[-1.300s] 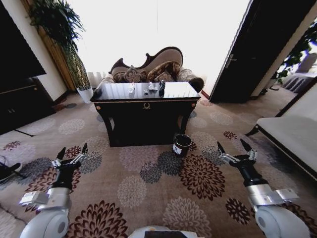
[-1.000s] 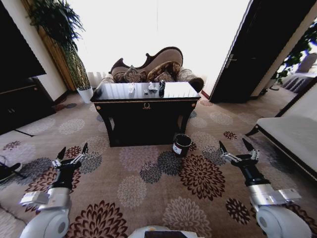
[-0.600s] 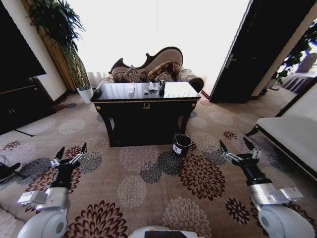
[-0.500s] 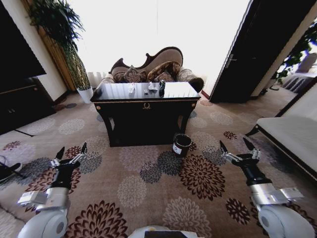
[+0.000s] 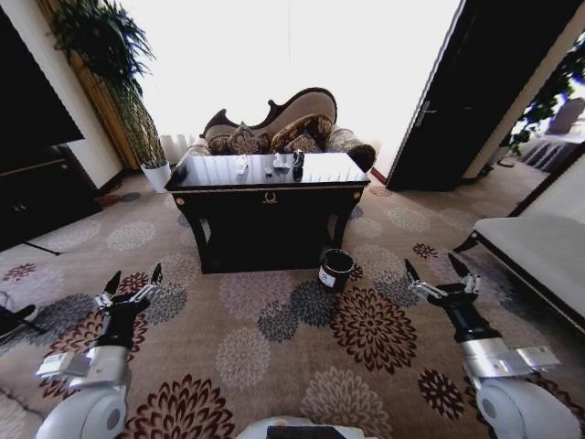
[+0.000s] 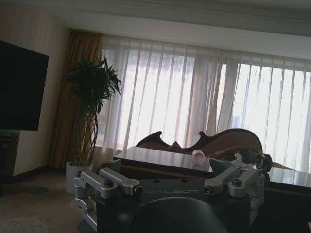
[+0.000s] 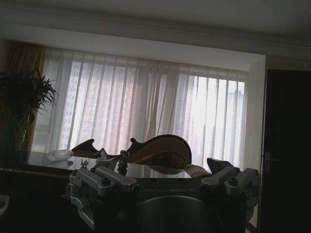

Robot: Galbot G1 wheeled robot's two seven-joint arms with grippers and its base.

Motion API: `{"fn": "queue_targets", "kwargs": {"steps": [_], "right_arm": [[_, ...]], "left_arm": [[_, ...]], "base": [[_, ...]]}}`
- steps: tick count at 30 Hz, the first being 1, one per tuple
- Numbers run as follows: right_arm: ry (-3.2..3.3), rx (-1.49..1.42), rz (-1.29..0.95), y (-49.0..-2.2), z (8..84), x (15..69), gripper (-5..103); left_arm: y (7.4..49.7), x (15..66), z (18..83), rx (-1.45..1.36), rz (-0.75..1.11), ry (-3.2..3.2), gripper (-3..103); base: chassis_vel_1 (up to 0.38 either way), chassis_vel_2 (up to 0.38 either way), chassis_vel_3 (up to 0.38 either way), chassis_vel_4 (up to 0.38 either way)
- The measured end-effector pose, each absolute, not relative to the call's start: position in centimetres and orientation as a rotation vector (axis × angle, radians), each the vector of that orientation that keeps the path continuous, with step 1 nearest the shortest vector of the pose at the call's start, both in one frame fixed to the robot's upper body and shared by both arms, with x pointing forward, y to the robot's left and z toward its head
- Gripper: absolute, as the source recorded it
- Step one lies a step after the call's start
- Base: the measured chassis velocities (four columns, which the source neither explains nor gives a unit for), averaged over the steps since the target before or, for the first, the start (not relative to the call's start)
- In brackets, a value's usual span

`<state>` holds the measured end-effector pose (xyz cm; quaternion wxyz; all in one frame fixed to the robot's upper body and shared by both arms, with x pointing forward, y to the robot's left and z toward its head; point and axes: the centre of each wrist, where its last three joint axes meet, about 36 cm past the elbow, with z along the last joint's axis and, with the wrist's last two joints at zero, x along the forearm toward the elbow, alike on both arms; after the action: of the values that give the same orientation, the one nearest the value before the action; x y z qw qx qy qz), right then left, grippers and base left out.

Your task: Move to the front of the table and place the trash on the table into the trash bin.

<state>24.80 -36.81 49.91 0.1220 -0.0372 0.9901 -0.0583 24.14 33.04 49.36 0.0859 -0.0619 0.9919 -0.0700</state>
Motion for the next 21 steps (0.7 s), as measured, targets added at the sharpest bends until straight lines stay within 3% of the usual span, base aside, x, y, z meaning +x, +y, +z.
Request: {"fn": "queue_targets", "kwargs": {"steps": [9,21], "right_arm": [[2.889,-0.106,-0.167,-36.83,49.88,24.84,100],[2.891,-0.106,-0.169,-36.86,49.89,24.80,100]], "left_arm": [[33.03,24.15,49.31,-0.185,-0.208,2.955,100],[33.19,24.16,49.50,-0.186,-0.203,2.946,100]], "base": [[-0.230,0.257,0.234,-0.247],[-0.358,0.357,0.355,-0.357]]}}
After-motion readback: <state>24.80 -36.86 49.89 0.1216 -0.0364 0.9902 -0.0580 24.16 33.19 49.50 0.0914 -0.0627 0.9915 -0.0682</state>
